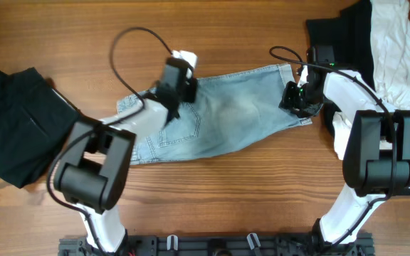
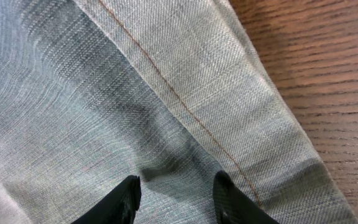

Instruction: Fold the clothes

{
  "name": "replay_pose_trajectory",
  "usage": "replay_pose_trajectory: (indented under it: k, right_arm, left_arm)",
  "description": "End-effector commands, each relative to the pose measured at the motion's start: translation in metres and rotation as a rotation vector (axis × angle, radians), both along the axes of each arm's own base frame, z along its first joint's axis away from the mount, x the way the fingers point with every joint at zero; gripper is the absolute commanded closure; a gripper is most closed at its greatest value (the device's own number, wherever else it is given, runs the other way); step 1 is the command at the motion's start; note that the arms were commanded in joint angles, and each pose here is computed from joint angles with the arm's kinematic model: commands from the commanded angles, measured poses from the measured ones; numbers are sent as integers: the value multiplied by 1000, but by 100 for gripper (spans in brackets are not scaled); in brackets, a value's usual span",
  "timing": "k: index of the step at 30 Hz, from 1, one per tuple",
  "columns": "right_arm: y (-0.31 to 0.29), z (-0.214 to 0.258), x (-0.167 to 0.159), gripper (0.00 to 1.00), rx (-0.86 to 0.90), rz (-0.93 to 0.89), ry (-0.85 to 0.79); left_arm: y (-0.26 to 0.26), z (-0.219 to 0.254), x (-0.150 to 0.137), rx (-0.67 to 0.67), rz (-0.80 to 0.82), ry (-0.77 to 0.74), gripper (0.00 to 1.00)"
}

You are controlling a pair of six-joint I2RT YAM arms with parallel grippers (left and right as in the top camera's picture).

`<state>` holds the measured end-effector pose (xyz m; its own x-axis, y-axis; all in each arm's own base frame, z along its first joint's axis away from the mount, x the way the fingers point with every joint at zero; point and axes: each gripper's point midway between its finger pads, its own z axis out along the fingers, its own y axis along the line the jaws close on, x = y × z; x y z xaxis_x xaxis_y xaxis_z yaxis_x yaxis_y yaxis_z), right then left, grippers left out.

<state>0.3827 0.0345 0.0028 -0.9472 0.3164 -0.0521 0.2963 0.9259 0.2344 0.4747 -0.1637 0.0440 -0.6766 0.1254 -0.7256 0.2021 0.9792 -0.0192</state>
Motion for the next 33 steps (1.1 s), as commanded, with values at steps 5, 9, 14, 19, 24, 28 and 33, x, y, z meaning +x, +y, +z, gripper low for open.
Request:
replay_pose_trajectory:
  k: [5, 9, 14, 19, 24, 28, 33]
  right_arm:
    - [-6, 0, -3, 56, -37, 12, 6]
    - [-7, 0, -3, 51, -42, 32, -1]
    - [-19, 40, 22, 44, -93, 15, -105]
    - [-19, 63, 24, 41, -95, 33, -157]
    - [-19, 61, 17, 41, -93, 36, -128]
    - [-18, 60, 14, 41, -89, 37, -115]
    - [-13, 59, 6, 42, -74, 85, -94]
  left_arm:
    - [82, 12, -3, -97, 286, 171, 87]
    - [108, 46, -47, -74, 340, 270, 79]
    - [160, 42, -143, -187, 799, 599, 42]
    - [150, 3, -173, -284, 814, 742, 12]
    - [143, -35, -190, -323, 794, 757, 9]
    - [140, -60, -199, -336, 786, 770, 32]
    - [134, -62, -191, -359, 736, 759, 95]
